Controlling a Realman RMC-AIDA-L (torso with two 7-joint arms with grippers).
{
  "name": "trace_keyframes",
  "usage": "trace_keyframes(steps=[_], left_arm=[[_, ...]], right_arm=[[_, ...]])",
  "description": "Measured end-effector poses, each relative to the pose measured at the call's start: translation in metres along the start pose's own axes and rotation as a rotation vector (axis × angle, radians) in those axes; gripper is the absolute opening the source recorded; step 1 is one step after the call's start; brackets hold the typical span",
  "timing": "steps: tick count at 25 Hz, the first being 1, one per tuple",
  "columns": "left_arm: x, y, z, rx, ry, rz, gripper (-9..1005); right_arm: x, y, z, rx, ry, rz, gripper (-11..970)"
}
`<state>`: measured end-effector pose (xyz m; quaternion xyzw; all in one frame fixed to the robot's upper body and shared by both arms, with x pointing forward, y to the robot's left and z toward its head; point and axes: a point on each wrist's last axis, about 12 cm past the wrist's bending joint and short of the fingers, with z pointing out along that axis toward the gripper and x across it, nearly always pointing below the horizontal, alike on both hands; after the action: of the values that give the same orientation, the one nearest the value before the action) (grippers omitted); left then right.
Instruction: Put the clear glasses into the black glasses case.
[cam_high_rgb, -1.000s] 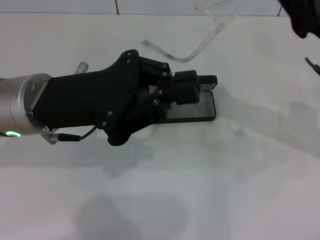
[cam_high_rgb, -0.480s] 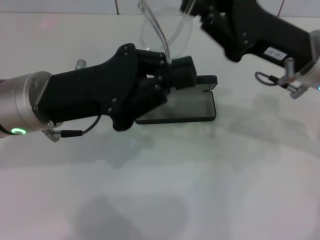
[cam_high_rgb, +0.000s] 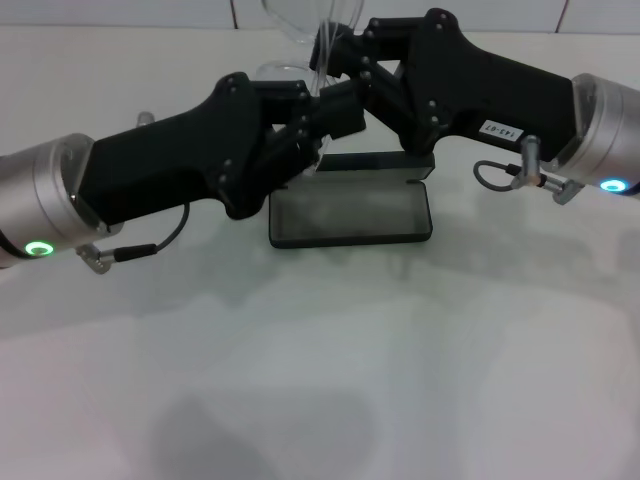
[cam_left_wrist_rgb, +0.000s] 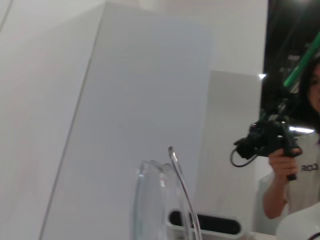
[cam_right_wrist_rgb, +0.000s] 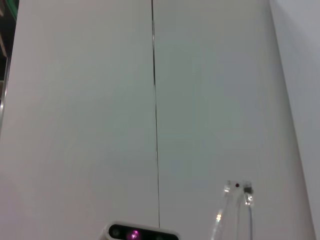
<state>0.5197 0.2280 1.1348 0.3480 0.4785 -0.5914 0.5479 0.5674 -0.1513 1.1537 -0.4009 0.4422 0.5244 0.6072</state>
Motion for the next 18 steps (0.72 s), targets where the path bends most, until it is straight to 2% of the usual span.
trace_keyframes(steps=[12, 18], left_arm=[[-0.0016, 0.0020, -0.0028, -0.019, 0.000, 0.007, 90], [-0.0019, 0.0028, -0.0021, -0.020, 0.002, 0.008, 90]], right_arm=[[0.0037, -0.0046, -0.0056, 0.051, 0.033, -0.021, 54], [0.0069, -0.0028, -0.0054, 0.038, 0.057, -0.026, 54]])
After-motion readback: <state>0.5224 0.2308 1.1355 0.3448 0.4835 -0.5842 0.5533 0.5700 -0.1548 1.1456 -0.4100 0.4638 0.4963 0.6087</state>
